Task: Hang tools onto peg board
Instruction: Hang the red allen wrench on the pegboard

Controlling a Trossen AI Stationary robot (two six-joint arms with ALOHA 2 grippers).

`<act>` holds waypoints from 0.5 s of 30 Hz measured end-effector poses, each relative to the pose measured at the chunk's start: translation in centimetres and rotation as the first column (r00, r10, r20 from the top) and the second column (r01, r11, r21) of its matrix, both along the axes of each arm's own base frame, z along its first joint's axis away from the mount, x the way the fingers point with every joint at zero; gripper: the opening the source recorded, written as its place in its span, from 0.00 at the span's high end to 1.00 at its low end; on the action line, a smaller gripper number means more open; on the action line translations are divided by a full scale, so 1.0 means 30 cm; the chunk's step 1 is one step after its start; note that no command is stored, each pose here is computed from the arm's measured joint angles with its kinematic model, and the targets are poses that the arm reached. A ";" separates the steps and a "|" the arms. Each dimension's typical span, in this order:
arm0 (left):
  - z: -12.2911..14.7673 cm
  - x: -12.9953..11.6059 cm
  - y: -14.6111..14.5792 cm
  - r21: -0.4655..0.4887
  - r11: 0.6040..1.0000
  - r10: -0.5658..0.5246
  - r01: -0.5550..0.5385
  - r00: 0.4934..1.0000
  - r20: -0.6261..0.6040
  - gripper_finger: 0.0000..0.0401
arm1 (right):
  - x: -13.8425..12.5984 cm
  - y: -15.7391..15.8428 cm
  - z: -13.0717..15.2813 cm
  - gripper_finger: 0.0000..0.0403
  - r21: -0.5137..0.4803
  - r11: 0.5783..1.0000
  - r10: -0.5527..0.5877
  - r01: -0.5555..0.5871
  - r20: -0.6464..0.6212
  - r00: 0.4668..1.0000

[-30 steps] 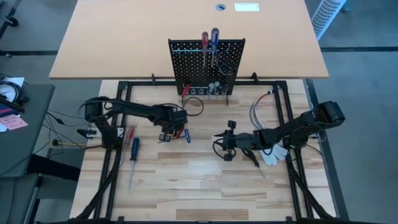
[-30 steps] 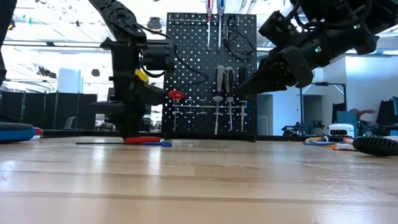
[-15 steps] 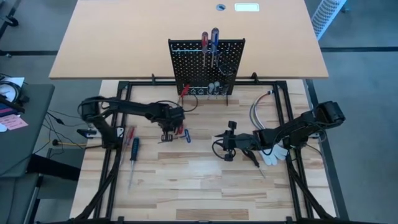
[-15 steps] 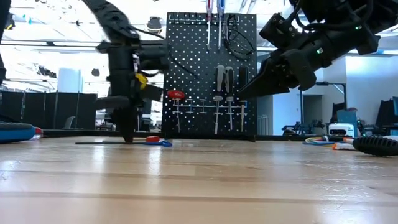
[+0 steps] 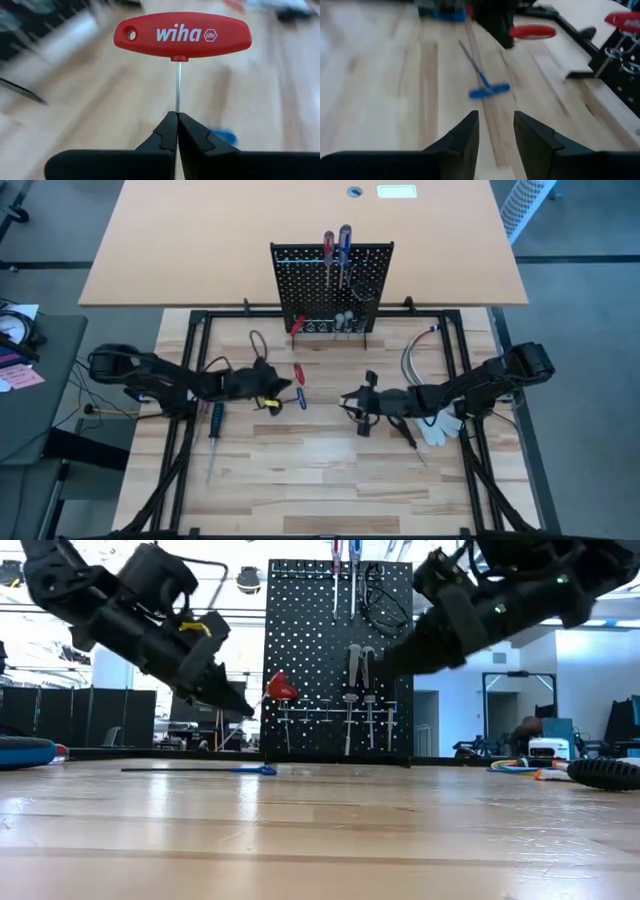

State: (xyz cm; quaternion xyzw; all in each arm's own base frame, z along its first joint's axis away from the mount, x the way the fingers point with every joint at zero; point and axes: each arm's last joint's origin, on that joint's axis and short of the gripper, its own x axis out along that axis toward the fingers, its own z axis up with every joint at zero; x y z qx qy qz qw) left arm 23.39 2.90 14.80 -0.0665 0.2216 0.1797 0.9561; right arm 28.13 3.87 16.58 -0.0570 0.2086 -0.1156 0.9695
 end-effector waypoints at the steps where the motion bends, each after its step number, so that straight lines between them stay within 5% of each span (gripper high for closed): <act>1: 0.001 0.004 -0.014 0.032 0.999 0.032 -0.033 0.999 0.026 1.00 | 0.005 -0.006 0.008 0.67 0.024 1.000 0.010 -0.011 0.029 1.000; 8: 0.010 0.065 -0.112 0.237 0.939 0.227 -0.249 0.967 0.117 1.00 | 0.028 -0.036 0.057 0.52 0.142 0.989 0.006 -0.036 0.205 0.979; 15: 0.010 0.172 -0.225 0.449 0.862 0.231 -0.236 0.971 0.067 1.00 | 0.064 -0.040 0.032 0.45 0.179 0.983 -0.019 -0.035 0.289 0.957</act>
